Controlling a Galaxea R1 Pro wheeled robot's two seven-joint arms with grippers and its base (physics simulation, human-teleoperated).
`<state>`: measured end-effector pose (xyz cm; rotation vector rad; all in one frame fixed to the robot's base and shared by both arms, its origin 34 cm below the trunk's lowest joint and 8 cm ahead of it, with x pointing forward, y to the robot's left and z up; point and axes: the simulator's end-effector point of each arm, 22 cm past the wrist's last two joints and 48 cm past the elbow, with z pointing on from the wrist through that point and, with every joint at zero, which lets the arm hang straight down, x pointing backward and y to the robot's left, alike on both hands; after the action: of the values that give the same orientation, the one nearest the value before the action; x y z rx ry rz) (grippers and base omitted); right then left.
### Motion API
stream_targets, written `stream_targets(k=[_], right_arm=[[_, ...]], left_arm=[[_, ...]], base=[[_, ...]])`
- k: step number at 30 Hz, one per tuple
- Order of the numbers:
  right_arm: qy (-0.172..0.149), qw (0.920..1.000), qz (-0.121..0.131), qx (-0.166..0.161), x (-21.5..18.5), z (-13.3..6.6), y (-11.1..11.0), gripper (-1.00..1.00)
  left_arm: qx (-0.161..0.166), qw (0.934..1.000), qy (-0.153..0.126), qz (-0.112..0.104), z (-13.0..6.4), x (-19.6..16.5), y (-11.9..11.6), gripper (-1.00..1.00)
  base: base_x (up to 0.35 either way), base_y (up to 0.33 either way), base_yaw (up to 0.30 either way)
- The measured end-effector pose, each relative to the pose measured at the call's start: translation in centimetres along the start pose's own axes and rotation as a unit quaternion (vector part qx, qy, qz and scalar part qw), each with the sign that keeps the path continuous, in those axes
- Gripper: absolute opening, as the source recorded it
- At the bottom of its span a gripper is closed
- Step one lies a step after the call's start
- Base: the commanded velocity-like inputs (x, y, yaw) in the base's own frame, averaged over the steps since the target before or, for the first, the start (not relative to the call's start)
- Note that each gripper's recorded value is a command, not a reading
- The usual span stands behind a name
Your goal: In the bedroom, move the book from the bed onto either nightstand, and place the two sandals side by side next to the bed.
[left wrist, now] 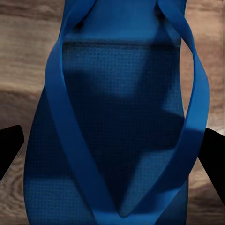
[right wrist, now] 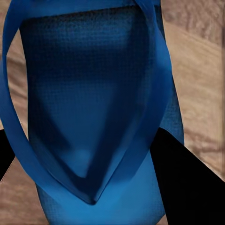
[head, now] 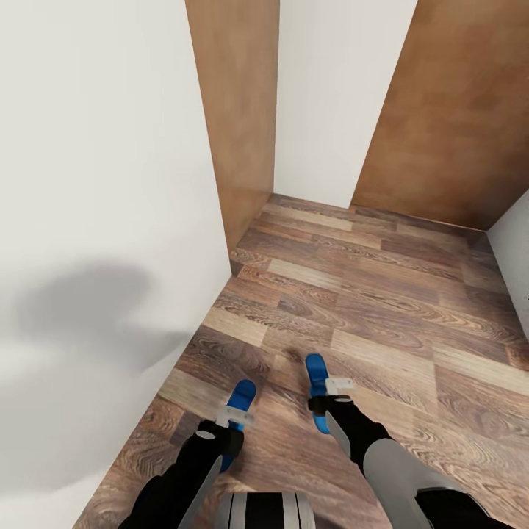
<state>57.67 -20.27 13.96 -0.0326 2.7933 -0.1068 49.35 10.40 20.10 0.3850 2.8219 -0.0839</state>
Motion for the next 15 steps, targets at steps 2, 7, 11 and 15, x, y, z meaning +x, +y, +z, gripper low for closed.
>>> stream_targets(k=[2,7,11,15], right_arm=[[-0.004,1.0000,0.000,0.000,-0.4,-0.3,0.0,-1.00],[-0.018,0.9998,0.001,0.001,-1.6,-1.1,-0.1,-1.00],[-0.031,0.9995,0.002,0.001,-2.6,-1.7,-0.2,-1.00],[-0.042,0.9991,0.003,0.001,-3.4,-2.3,-0.2,-1.00]], left_arm=[[-0.001,1.0000,-0.004,0.000,-0.3,-0.3,0.0,-1.00],[-0.003,0.9999,-0.014,0.001,-1.0,-1.2,0.1,-1.00],[-0.005,0.9997,-0.023,0.003,-1.6,-1.8,0.2,-1.00],[-0.007,0.9992,-0.039,0.003,-2.2,-2.8,0.3,-1.00]], base=[[0.000,0.000,0.000],[0.000,0.000,0.000],[0.000,0.000,0.000],[0.000,0.000,0.000]])
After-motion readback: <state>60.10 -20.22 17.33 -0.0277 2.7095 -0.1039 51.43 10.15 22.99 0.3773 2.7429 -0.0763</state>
